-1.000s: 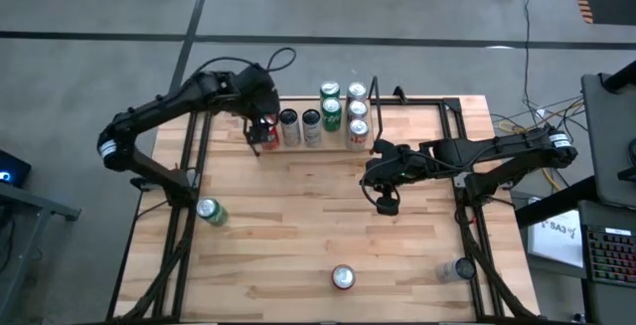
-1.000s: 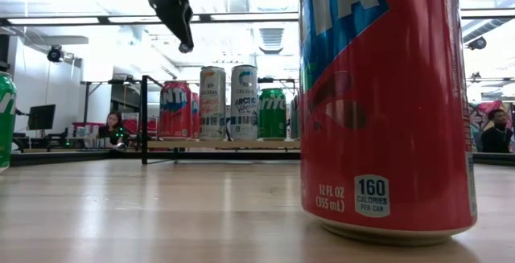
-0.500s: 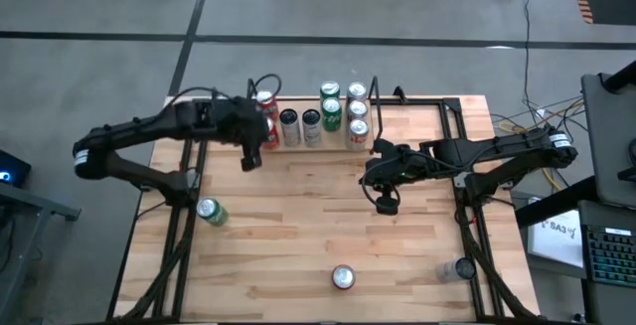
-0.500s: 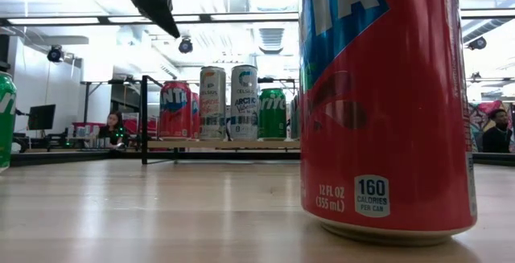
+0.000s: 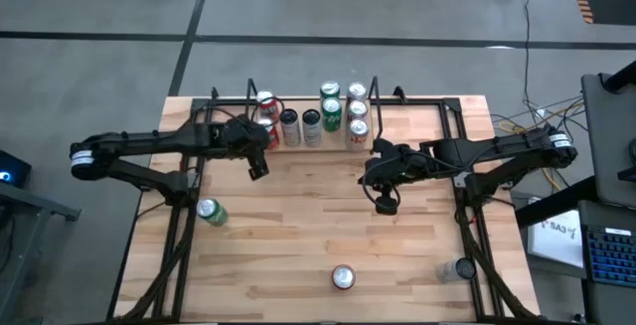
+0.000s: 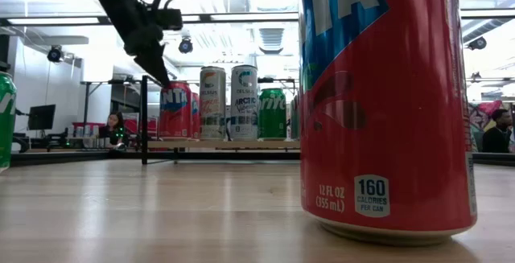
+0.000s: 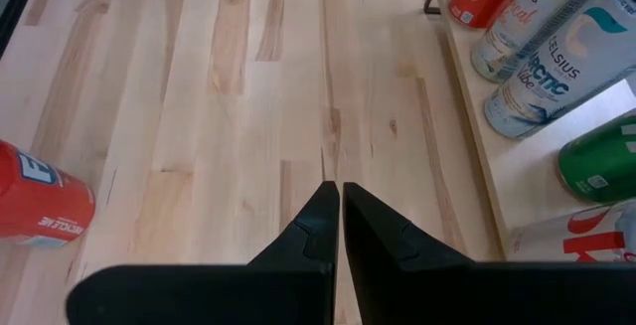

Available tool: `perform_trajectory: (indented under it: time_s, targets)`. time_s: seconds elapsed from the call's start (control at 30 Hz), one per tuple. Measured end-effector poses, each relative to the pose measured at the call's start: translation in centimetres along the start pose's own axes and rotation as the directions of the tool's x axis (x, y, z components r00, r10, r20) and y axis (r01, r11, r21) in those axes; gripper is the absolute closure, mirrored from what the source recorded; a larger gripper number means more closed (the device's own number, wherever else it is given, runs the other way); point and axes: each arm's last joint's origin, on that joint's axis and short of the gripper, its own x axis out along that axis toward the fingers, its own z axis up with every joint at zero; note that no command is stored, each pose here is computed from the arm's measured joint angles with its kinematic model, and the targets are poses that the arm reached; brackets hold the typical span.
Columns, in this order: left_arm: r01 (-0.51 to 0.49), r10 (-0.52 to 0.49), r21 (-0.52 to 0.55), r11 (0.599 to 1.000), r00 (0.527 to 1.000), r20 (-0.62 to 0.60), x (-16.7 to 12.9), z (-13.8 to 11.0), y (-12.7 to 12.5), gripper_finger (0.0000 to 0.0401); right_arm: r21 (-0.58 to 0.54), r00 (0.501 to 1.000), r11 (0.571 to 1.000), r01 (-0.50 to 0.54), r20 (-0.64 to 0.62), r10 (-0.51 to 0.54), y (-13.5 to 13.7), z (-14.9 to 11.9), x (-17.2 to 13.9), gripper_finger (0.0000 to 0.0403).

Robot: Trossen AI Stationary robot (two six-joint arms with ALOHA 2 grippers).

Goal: Sort soda cans
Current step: Put the left red soda can on the shelf and align it with the other red soda can

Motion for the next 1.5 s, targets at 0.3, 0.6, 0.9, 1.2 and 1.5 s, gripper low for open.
perform_trajectory:
  time_s: [0.3,0.6,0.9,1.2,1.5]
  targets:
    - [-0.031,0.03,-0.08,0.996,0.999,-0.016,1.22,-0.39,-0.28,0.0401,0.0,1.0,1.0,0.002,0.003,-0.002,0.0,0.03,0.0,0.0394]
    - [-0.054,0.054,-0.245,0.968,0.999,-0.007,1.18,-0.34,-0.35,0.0401,0.001,0.999,0.999,0.053,0.005,-0.053,-0.15,0.03,0.0,0.0394]
    - [-0.093,0.102,-0.339,0.936,0.995,0.01,1.22,-0.16,-0.37,0.0401,-0.012,0.999,0.998,0.054,0.005,-0.054,-0.16,0.03,0.0,0.0394]
    - [-0.13,0.151,-0.362,0.923,0.988,0.03,1.2,0.03,-0.24,0.0401,-0.015,0.999,0.998,0.054,0.005,-0.054,-0.16,0.03,0.0,0.0394]
    - [-0.13,0.152,-0.363,0.923,0.988,0.033,1.2,0.06,-0.24,0.0401,-0.015,0.999,0.998,0.054,0.005,-0.054,-0.16,0.03,0.0,0.0394]
